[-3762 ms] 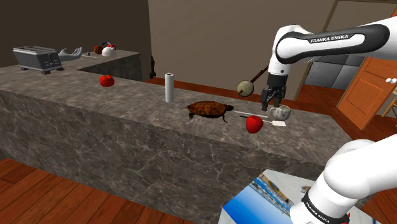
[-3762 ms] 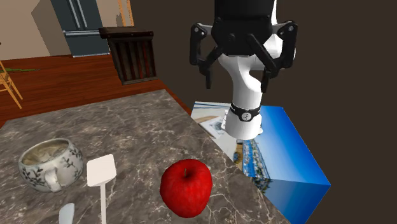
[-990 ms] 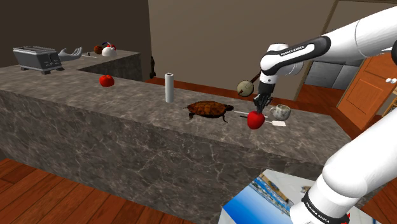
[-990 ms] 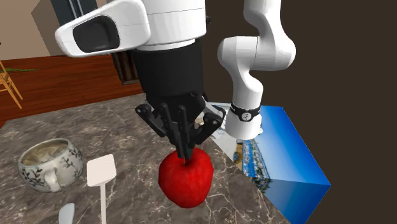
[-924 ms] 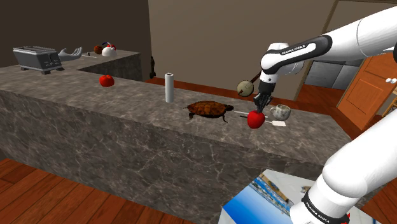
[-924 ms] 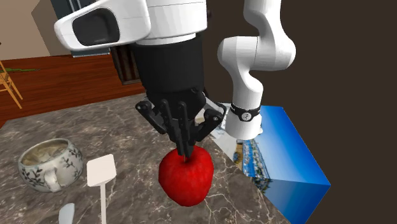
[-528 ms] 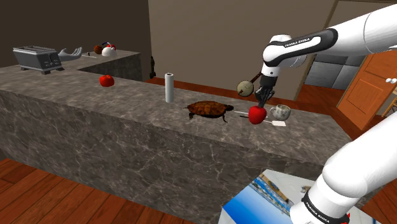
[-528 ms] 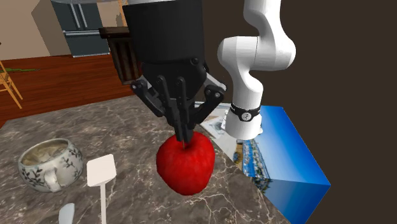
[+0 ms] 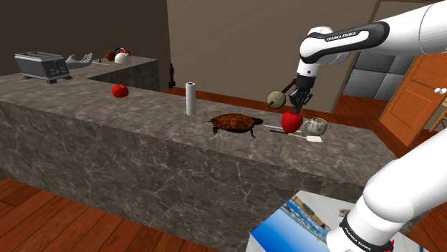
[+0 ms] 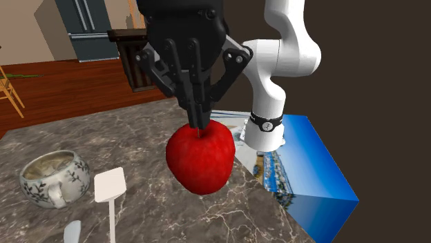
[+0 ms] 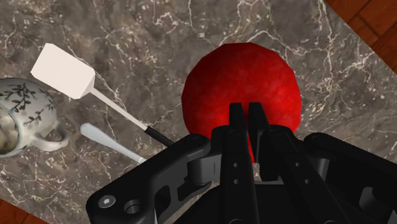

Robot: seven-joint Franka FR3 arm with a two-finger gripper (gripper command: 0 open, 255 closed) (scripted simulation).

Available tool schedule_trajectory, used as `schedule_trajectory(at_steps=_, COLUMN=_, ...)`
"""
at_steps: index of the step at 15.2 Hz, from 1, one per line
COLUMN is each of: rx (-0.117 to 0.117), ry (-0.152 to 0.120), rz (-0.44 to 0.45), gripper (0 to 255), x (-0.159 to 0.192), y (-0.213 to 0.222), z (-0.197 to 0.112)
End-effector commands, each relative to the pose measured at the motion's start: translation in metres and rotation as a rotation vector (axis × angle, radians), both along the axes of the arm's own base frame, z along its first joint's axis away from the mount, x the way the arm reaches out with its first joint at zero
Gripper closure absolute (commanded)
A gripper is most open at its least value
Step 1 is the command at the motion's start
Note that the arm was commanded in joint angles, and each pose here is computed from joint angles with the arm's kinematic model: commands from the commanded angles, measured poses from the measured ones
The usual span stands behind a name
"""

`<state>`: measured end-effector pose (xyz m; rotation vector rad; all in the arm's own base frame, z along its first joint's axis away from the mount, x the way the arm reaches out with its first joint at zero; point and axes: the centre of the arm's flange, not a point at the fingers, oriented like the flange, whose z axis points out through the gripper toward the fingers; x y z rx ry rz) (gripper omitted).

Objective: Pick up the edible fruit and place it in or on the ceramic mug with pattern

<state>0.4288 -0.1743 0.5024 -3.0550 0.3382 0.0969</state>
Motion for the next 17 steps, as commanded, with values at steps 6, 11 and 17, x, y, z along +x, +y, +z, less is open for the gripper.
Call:
schedule_trajectory(at_steps=6, rx=0.0, ry=0.0, rz=0.0, gripper=255, x=0.0, y=-0.001, z=0.038)
schedule_trajectory(at_steps=11, rx=0.0, ry=0.0, rz=0.0, gripper=255, x=0.0, y=-0.001, z=0.061)
schedule_trajectory(at_steps=17, rx=0.0, ry=0.0, rz=0.0, gripper=255, x=-0.001, y=-0.078, z=0.079)
